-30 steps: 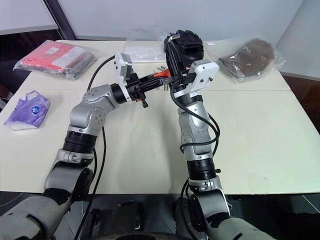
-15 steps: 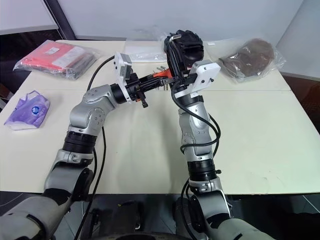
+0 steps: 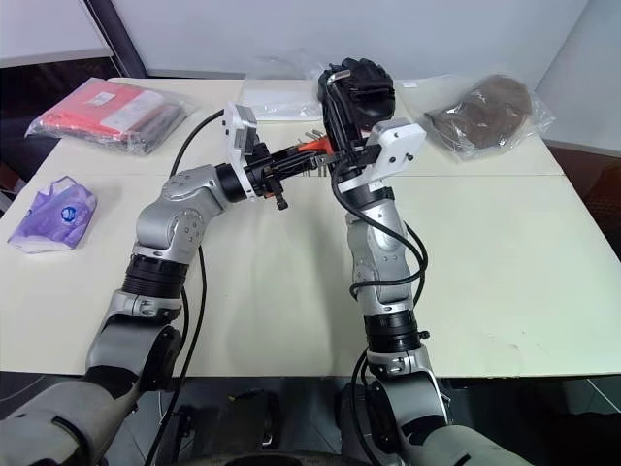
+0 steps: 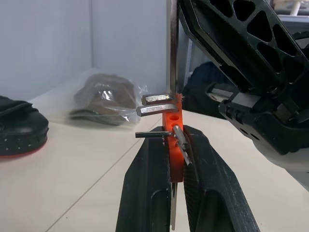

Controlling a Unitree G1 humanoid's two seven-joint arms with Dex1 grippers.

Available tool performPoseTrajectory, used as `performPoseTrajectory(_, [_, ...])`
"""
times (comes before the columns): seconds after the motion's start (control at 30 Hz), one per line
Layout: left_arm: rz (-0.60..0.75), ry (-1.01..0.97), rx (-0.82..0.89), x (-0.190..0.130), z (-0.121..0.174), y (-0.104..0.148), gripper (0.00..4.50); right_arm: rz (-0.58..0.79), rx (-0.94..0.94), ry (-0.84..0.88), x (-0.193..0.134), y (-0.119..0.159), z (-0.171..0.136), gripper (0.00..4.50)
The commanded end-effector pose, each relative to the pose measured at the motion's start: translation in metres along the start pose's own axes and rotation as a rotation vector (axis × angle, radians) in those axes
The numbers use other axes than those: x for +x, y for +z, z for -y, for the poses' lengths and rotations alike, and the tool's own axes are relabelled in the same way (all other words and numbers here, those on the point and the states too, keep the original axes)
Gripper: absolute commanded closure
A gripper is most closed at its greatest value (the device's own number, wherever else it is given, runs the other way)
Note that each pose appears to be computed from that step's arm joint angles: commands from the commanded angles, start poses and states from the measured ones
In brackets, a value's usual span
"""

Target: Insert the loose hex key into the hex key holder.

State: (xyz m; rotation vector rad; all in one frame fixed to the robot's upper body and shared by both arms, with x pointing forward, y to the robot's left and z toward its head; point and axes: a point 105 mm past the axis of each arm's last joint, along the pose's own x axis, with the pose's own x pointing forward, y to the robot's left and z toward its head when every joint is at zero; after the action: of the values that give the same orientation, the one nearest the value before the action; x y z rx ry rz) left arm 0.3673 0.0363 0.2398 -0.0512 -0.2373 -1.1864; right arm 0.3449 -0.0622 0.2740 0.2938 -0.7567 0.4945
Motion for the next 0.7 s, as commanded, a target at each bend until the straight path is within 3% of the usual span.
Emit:
performPoseTrajectory(0.03, [0.056,-0.019,0.047,0.002,0.0046,0.0191,4.5,0.051,-0.015,0.026,0.0033,0.0143,-0.007,4.47])
performPoseTrajectory(0.7, [0.058,-0.019,0.049,0.0011,0.0047,0.0197,4.5,0.05,-0.028,0.013,0.0028,0.0151,-0.001,4.47])
